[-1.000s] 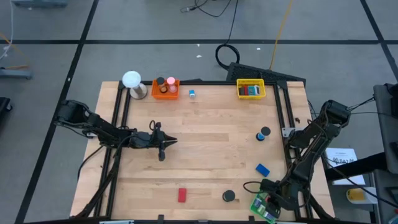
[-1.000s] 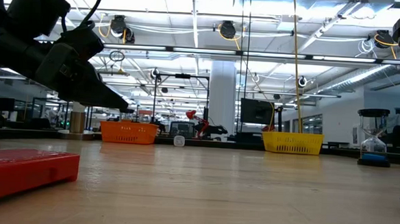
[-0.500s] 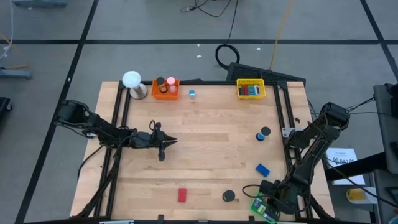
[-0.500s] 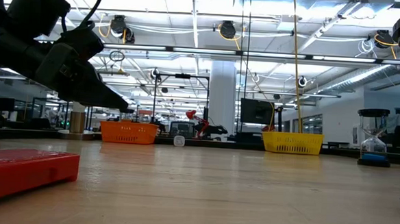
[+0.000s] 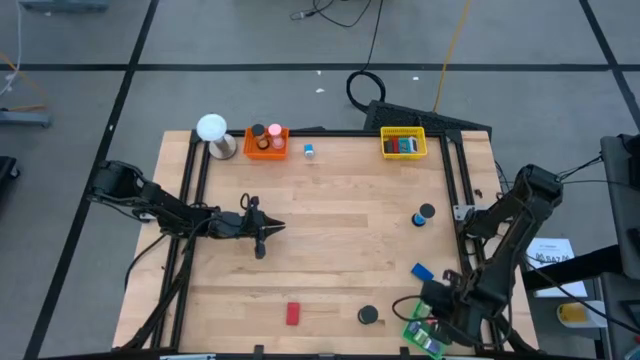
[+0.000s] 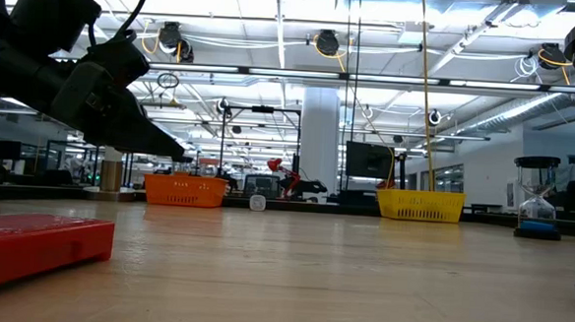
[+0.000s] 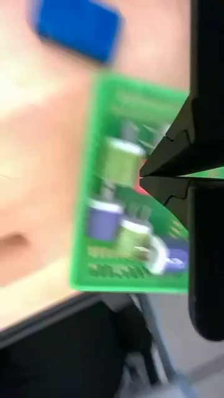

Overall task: Pick & Place Office items
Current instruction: Put the black hourglass into the red basket

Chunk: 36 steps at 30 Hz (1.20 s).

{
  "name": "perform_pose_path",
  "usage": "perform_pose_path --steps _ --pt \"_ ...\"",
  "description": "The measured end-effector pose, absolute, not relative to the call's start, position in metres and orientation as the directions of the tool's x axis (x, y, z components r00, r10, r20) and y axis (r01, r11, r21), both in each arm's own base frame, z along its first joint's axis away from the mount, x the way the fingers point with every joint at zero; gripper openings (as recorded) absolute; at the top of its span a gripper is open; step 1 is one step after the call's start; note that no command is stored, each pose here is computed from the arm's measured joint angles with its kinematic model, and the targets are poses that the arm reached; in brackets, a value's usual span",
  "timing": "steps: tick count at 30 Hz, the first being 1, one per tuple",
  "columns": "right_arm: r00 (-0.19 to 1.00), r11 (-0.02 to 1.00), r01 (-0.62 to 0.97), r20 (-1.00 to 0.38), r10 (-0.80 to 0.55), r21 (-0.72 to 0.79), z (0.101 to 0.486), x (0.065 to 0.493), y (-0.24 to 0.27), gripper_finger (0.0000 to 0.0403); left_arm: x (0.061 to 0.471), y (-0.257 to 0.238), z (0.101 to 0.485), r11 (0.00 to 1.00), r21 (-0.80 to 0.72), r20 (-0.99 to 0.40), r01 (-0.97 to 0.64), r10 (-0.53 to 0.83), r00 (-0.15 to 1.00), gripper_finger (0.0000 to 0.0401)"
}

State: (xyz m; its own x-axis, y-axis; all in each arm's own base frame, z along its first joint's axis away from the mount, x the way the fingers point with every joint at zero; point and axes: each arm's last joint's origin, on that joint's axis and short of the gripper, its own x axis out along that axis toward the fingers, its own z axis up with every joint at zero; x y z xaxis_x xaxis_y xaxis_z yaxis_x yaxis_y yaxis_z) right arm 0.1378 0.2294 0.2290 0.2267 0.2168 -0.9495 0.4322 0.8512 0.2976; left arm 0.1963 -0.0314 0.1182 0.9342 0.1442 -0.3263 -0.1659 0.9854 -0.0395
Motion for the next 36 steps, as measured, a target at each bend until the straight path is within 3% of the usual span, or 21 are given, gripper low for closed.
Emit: perform_pose_path --steps 4,16,25,30,36 --pt "0.28 0.898 0.388 -0.955 0.1 0.208 0.235 0.145 0.218 0.0 0.196 -0.031 0.118 0.985 -0.039 -0.326 -0.166 0.144 0.934 0.0051" --pt "0.384 0.965 0.26 -0.919 -0.083 0.021 0.231 0.183 0.181 0.0 0.199 -0.03 0.125 0.987 0.017 -0.263 -0.158 0.157 0.952 0.0051" --pt "0.534 0.894 0.421 -0.755 -0.381 -0.154 0.236 0.207 0.15 0.0 0.2 -0.027 0.129 0.983 -0.031 -0.222 -0.181 0.17 0.96 0.0051" --pt "0.484 0.825 0.545 -0.748 -0.455 -0.149 0.236 0.22 0.127 0.0005 0.2 -0.025 0.129 0.979 -0.05 -0.225 -0.196 0.18 0.958 0.0051" --pt "0.316 0.755 0.631 -0.83 -0.459 -0.178 0.241 0.217 0.093 0.0008 0.2 -0.025 0.128 0.979 -0.049 -0.23 -0.196 0.18 0.956 0.0051"
